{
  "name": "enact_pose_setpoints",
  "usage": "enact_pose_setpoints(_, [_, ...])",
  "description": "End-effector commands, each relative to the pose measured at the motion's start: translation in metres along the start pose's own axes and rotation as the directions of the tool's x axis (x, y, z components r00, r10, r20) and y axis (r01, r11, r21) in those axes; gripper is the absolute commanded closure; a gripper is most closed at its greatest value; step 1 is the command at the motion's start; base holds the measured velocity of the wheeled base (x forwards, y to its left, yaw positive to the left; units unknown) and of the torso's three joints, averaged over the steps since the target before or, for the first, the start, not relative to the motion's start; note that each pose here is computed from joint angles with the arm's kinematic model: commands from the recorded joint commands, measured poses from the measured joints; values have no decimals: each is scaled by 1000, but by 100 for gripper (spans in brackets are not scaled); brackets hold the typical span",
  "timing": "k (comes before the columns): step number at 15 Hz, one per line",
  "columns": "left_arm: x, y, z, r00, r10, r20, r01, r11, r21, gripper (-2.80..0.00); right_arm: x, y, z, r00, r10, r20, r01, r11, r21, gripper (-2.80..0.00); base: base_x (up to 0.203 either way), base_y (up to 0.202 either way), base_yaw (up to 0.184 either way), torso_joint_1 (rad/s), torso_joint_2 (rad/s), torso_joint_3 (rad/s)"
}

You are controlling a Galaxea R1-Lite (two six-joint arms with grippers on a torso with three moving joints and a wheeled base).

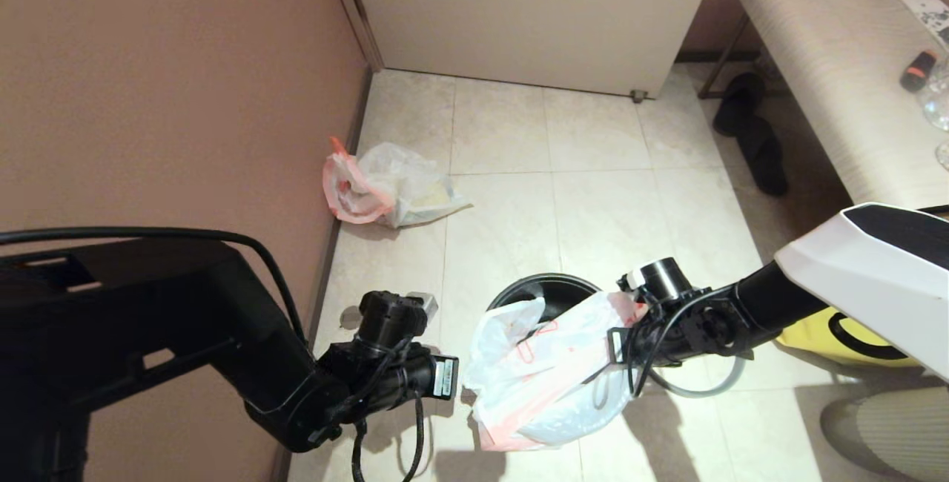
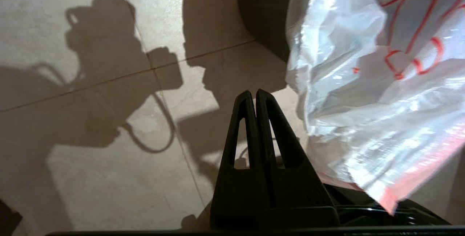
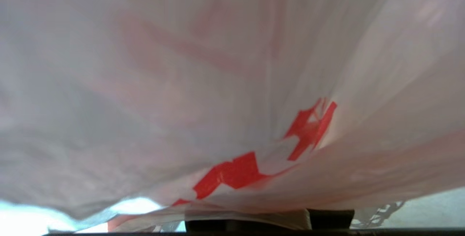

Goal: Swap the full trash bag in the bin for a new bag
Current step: Put the new garbage bag on the trash can

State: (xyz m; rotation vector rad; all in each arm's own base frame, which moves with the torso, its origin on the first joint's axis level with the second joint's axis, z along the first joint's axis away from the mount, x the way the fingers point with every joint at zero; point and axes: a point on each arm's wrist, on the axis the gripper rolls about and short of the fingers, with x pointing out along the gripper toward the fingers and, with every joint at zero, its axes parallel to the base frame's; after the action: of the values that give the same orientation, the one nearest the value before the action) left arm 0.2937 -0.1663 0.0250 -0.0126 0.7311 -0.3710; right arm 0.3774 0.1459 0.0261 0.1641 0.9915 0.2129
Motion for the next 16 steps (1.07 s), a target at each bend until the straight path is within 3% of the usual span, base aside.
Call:
enact_pose_setpoints(1, [17, 5, -15, 999, 22, -48, -22, 1000, 6, 0, 0, 0, 0, 1000, 1, 1, -1, 1000, 2, 0, 0, 0, 0, 0, 0, 0])
enact_pose_setpoints(4, [38, 3, -16, 999, 17, -34, -16, 1000, 22, 0, -2, 1, 1, 1000, 2, 5, -2, 1000, 3, 0, 0, 0, 0, 0, 0, 0])
enact_pose_setpoints(8, [50, -15, -5, 999, -32, 16, 31, 999, 35, 0, -2, 1, 1, 1000, 4, 6, -4, 1000, 3, 0, 0, 0, 0, 0, 0, 0])
enact_pose_setpoints(16, [8, -39, 10, 991, -103, 80, 102, 995, 21, 0, 0, 1, 0, 1000, 3, 3, -3, 1000, 2, 0, 0, 0, 0, 0, 0, 0])
